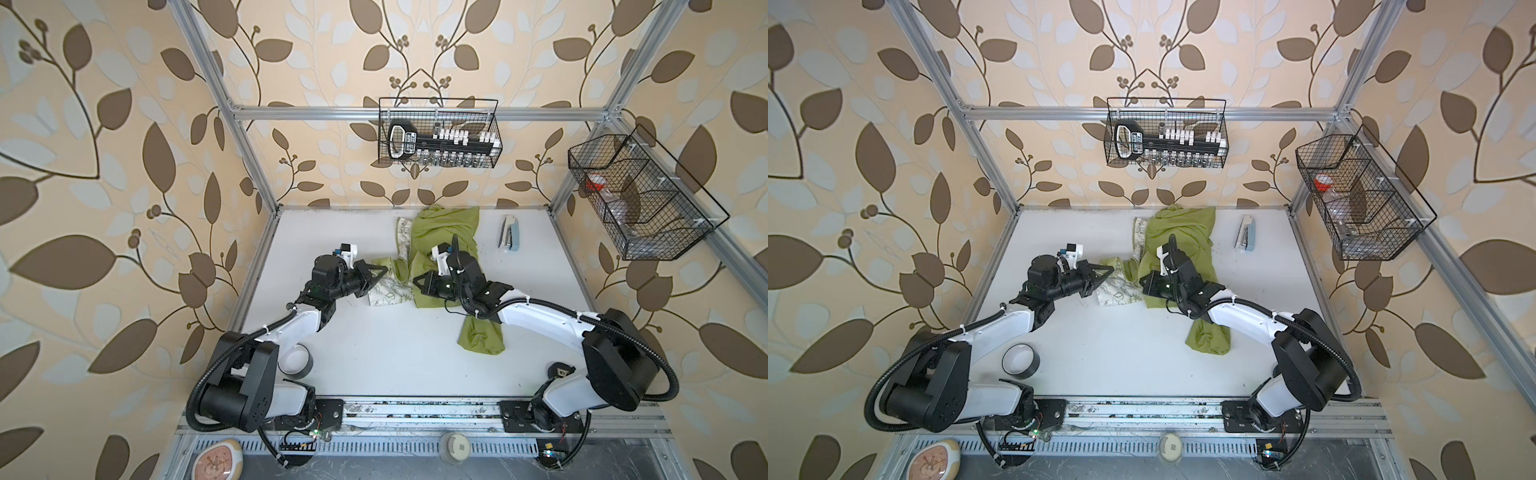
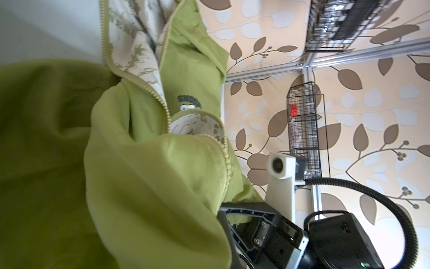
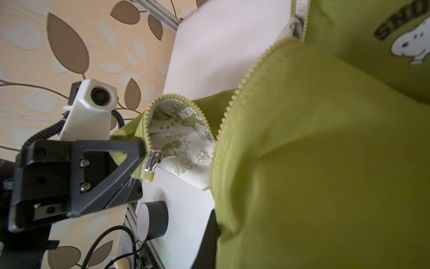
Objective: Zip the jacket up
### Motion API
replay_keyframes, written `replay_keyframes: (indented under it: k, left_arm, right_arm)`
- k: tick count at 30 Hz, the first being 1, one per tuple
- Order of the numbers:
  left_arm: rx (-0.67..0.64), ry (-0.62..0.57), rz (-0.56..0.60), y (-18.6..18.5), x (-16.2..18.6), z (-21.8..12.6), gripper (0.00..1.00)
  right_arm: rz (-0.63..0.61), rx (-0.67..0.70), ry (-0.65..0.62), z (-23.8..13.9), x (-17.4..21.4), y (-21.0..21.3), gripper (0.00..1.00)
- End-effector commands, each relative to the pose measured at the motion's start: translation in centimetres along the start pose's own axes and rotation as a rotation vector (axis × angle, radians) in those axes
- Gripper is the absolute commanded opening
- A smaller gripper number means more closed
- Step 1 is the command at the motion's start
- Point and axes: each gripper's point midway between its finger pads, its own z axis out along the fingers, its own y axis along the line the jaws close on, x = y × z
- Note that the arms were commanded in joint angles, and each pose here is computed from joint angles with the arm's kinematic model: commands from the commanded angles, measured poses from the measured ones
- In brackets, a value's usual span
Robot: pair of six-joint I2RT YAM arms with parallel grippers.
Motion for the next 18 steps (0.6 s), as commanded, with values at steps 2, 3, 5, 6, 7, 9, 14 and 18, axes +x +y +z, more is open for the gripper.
replay_keyframes:
  k: [2, 3, 5, 6, 7, 9, 14, 18]
  left_arm:
    - [0.081, -0.046, 0.147, -4.6, -0.1, -1.3, 0.00]
    - [0.091, -0.055, 0.169, -5.1, 0.0, -1.5, 0.00]
    - [0.105, -0.072, 0.195, -5.8, 0.1, -1.9, 0.00]
    - [0.116, -0.079, 0.205, -6.2, 0.2, -2.1, 0.00]
    - [0.128, -0.083, 0.212, -6.4, 0.3, -2.3, 0.00]
    - [0.149, -0.092, 0.219, -6.8, 0.4, -2.5, 0.00]
    - [0.182, -0.113, 0.216, -7.2, 0.3, -2.7, 0.00]
    - [0.264, -0.069, 0.202, -8.9, 0.4, -2.3, 0.00]
  right_arm:
    - [0.038, -0.093, -0.118, -1.0, -3.7, 2.6, 0.00]
    - [0.056, -0.124, -0.141, -1.3, -4.2, 3.2, 0.00]
    - [0.087, -0.180, -0.182, -1.7, -5.0, 4.2, 0.00]
    - [0.104, -0.206, -0.202, -1.9, -5.5, 4.7, 0.00]
    - [0.117, -0.229, -0.215, -1.9, -5.8, 5.2, 0.00]
    - [0.139, -0.272, -0.232, -2.1, -6.3, 6.3, 0.00]
    - [0.146, -0.359, -0.281, -3.2, -6.7, 8.5, 0.00]
    - [0.139, -0.390, -0.293, -4.1, -6.2, 9.4, 0.00]
